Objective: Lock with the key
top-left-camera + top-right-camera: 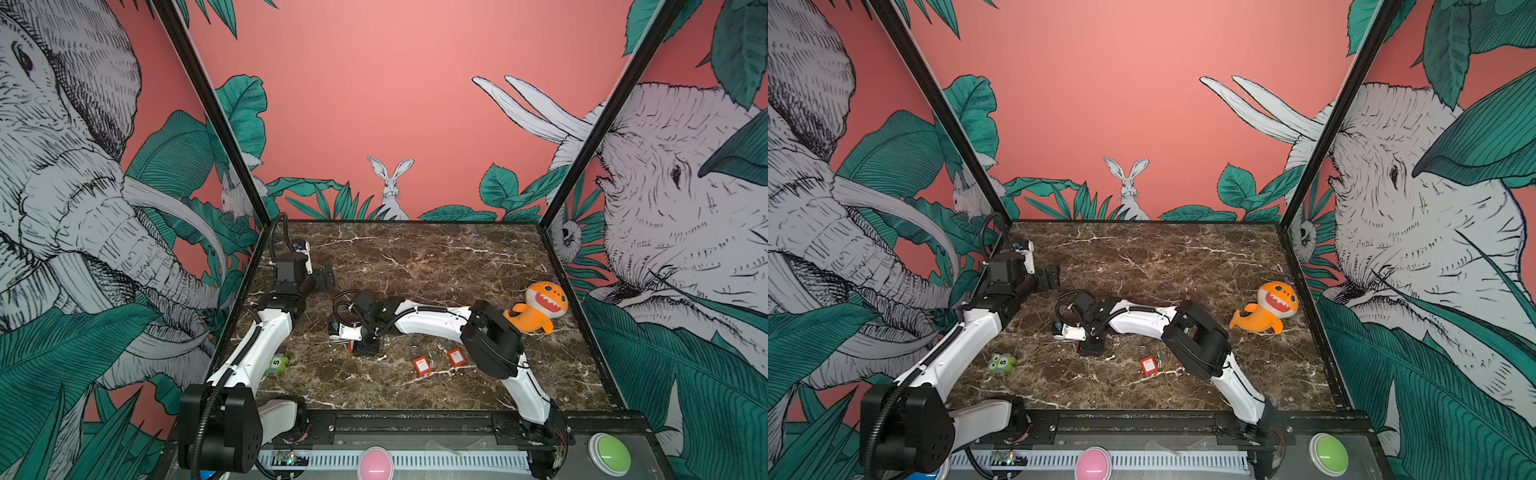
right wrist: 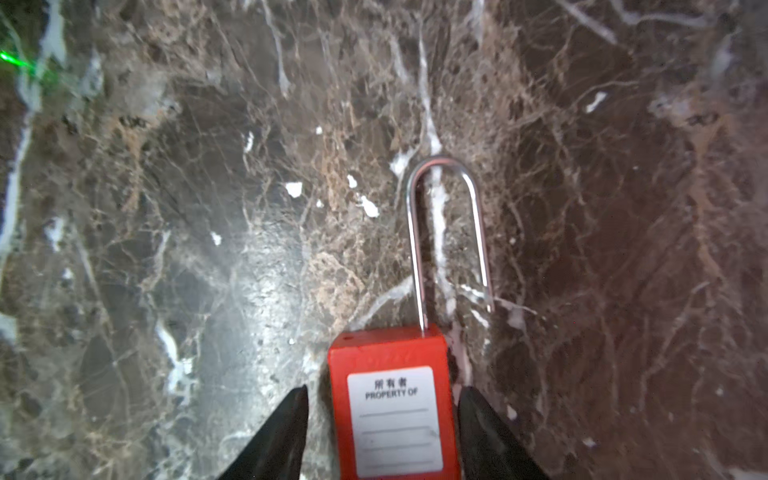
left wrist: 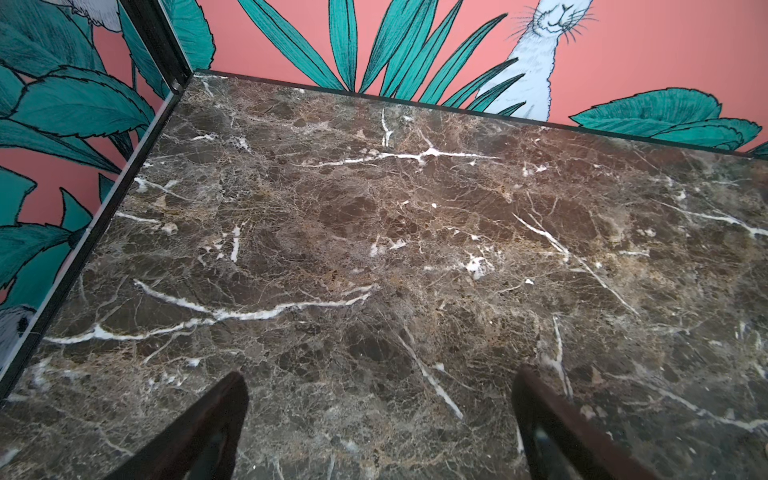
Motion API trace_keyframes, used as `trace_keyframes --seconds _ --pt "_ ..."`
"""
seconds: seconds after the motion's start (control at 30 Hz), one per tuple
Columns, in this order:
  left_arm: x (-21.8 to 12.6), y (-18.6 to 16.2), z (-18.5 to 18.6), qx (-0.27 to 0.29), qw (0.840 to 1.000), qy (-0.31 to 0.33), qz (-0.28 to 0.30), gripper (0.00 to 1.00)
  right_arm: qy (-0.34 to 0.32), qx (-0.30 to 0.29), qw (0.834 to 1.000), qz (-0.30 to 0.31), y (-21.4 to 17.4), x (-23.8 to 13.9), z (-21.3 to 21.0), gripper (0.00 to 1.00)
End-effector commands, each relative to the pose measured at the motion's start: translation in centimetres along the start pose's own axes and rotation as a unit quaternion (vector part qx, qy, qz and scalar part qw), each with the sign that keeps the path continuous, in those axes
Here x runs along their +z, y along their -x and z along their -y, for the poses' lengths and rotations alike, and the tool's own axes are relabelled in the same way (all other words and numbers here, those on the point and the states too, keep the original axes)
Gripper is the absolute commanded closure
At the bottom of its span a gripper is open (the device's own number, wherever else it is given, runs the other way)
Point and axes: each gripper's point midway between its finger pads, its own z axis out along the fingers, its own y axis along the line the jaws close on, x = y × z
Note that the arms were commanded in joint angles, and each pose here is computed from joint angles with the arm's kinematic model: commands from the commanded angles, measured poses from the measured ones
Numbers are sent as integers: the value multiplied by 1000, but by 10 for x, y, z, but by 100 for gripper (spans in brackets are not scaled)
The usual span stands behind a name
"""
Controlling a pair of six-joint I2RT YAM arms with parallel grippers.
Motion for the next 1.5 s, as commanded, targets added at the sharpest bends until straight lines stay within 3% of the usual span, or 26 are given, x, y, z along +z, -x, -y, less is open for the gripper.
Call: trace_keyframes --seconds 0.0,0.2,0.4,0.5,0.6,0.77,0.9,1.03,1.17,1.27,1.37,1.47 --pt "-7 -3 1 3 1000 -4 1 1 -7 -20 1000 -7 3 3 3 43" --pt "-6 -4 5 9 1000 -15 0 2 3 -27 1000 -15 -3 11 1 50" --pt "-6 -3 13 20 999 -39 5 6 5 -40 999 -5 -1 5 -3 68" --pt "-8 0 25 39 996 -76 18 7 -12 -54 998 18 7 -8 -1 74" --pt "-18 9 53 80 984 -153 50 10 -17 -58 997 54 17 -26 -1 80" --pt "-43 24 92 139 949 -265 98 11 0 -40 991 124 22 -81 2 84" --pt "-62 31 117 177 913 -341 139 11 16 -42 987 153 0 -116 4 85" --pt "-92 23 147 254 843 -433 193 7 0 -22 991 129 -40 -144 17 87" --pt "-104 -4 170 337 796 -471 179 9 -7 -1 989 150 -60 -180 26 87" --pt "-115 -19 189 374 754 -513 167 16 3 -11 986 168 -69 -190 24 86" --pt "-122 -24 199 381 729 -545 162 30 -17 -13 985 170 -71 -204 27 86" --pt "-124 -33 203 390 716 -558 156 40 -24 -11 985 169 -73 -208 29 87"
